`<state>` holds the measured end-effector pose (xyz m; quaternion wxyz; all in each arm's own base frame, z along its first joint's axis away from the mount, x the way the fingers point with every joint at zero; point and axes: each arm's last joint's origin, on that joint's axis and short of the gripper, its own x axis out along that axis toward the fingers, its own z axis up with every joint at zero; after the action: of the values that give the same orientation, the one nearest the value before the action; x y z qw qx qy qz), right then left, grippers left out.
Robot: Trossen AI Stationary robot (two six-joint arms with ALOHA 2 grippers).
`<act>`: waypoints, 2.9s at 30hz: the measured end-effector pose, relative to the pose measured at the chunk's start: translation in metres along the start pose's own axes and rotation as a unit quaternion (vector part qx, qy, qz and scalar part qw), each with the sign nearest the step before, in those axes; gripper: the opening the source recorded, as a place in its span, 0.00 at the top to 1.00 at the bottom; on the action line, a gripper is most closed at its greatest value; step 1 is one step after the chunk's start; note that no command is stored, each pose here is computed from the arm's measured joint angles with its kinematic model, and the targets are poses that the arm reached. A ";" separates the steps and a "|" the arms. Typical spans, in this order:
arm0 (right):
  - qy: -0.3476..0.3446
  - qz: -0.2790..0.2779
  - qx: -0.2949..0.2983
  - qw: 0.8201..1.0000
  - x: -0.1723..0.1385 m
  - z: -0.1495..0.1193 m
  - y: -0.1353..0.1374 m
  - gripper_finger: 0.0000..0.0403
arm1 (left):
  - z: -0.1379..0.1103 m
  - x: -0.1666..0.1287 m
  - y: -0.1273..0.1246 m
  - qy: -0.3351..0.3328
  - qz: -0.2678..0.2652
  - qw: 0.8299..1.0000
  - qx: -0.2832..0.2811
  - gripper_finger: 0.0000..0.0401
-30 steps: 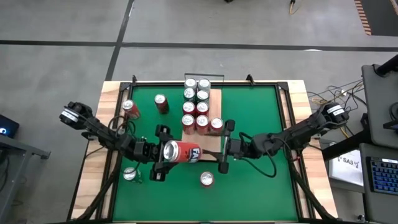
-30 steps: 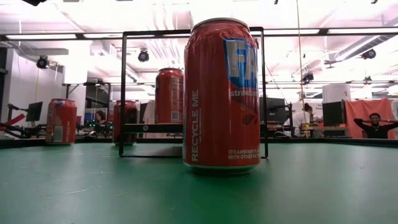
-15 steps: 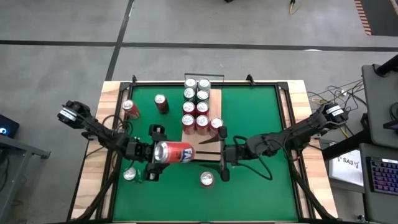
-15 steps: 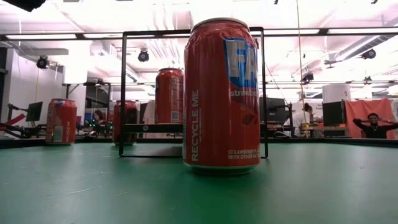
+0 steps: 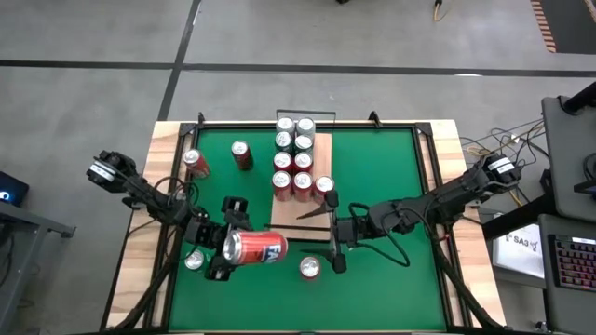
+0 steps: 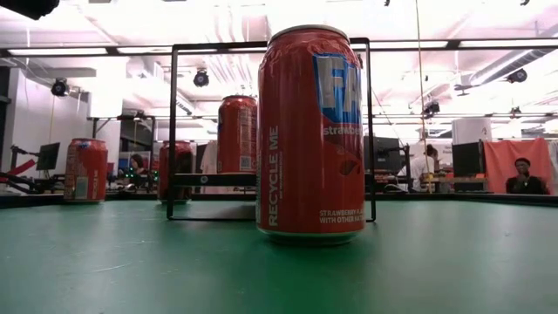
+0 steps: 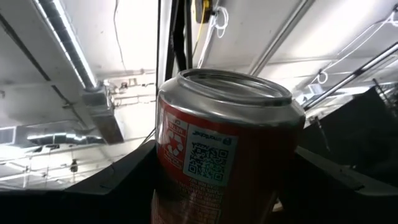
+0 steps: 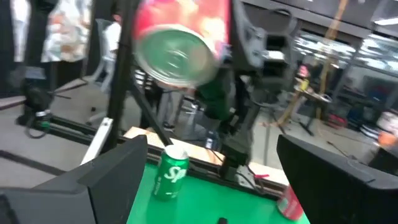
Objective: Place canned beverage on shelf
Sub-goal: Put the orange soda can on the shelf and aligned with the other orange soda can
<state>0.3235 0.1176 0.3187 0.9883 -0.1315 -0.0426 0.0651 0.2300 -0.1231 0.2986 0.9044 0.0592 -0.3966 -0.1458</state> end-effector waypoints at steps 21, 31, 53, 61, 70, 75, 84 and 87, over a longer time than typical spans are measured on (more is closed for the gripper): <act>-0.147 -0.047 -0.119 0.981 0.031 -0.019 0.014 0.18 | 0.000 0.000 0.000 0.003 0.005 1.000 0.005 0.30; -0.161 -0.055 -0.131 0.977 0.056 -0.014 0.018 0.13 | -0.001 0.000 0.001 0.008 0.017 1.000 0.005 0.30; -0.155 -0.047 -0.140 0.977 0.068 -0.002 0.011 0.28 | -0.001 0.000 0.001 0.008 0.018 1.000 0.009 0.30; -0.146 -0.042 -0.127 0.980 0.069 -0.003 0.011 0.29 | -0.003 0.000 0.002 0.025 0.034 0.999 -0.009 0.11; -0.093 -0.024 -0.110 0.989 0.060 0.006 0.006 0.29 | -0.004 0.000 0.002 0.043 0.041 0.998 0.009 0.04; -0.053 -0.010 -0.089 0.995 0.046 0.022 -0.002 0.29 | -0.004 -0.001 0.006 0.103 0.079 0.990 0.058 0.05; 0.042 -0.030 -0.065 0.997 0.018 0.060 -0.022 0.29 | -0.001 -0.004 0.012 0.199 0.125 0.966 0.105 0.04; 0.072 -0.040 -0.061 0.995 0.014 0.069 -0.027 0.29 | 0.001 -0.005 0.014 0.219 0.139 0.959 0.115 0.04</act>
<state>0.3340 0.1110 0.3937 0.9807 -0.1941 0.0195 0.0136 0.2289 -0.1079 0.2990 0.9676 0.1371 -0.2074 0.0444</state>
